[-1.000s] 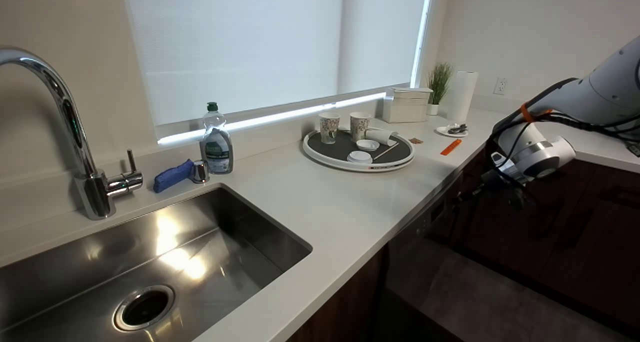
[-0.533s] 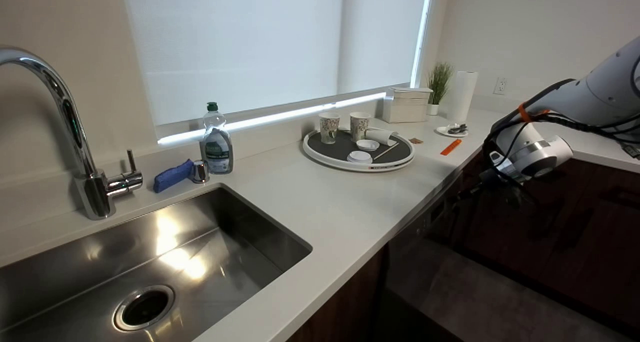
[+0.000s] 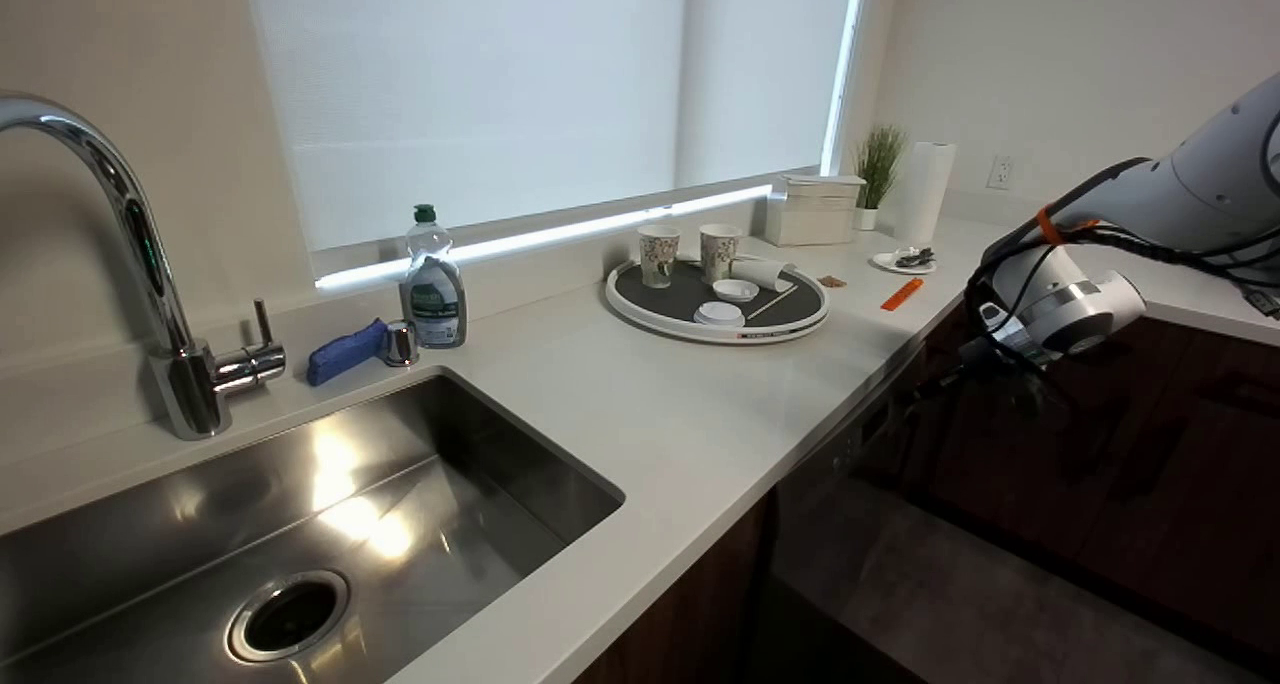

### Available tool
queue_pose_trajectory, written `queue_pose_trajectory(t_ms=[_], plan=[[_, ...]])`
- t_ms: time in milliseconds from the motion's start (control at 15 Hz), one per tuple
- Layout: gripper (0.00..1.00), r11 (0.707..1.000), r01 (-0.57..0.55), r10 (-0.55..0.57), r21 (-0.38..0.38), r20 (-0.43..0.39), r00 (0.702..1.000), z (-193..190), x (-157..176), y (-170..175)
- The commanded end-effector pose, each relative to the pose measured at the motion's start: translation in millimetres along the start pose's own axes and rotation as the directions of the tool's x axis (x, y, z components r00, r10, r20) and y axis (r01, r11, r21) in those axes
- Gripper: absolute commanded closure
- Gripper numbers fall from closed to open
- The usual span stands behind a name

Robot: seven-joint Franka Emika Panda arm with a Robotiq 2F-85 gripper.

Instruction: Press the button on the washing machine

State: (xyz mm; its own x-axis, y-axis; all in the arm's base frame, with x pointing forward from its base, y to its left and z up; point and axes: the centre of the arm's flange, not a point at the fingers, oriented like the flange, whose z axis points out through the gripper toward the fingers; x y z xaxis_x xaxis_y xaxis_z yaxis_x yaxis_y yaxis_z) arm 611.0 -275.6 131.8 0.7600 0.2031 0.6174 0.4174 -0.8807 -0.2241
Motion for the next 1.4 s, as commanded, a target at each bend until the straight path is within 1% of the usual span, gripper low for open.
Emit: queue_pose_trajectory(t_ms=[0,600,667,933,1333], plan=[[1.00,1.000,-0.025,0.025,0.005,0.000,1.000,10.8,6.2,4.7],[1.00,0.987,-0.157,0.158,0.025,-0.052,0.986,12.2,17.0,1.0],[1.00,0.986,-0.163,0.166,0.039,-0.079,0.983,10.5,17.9,1.6],[1.00,0.978,-0.197,0.204,0.064,-0.125,0.971,8.9,14.7,2.4],[1.00,0.969,-0.230,0.242,0.093,-0.150,0.959,9.3,12.0,3.9]])
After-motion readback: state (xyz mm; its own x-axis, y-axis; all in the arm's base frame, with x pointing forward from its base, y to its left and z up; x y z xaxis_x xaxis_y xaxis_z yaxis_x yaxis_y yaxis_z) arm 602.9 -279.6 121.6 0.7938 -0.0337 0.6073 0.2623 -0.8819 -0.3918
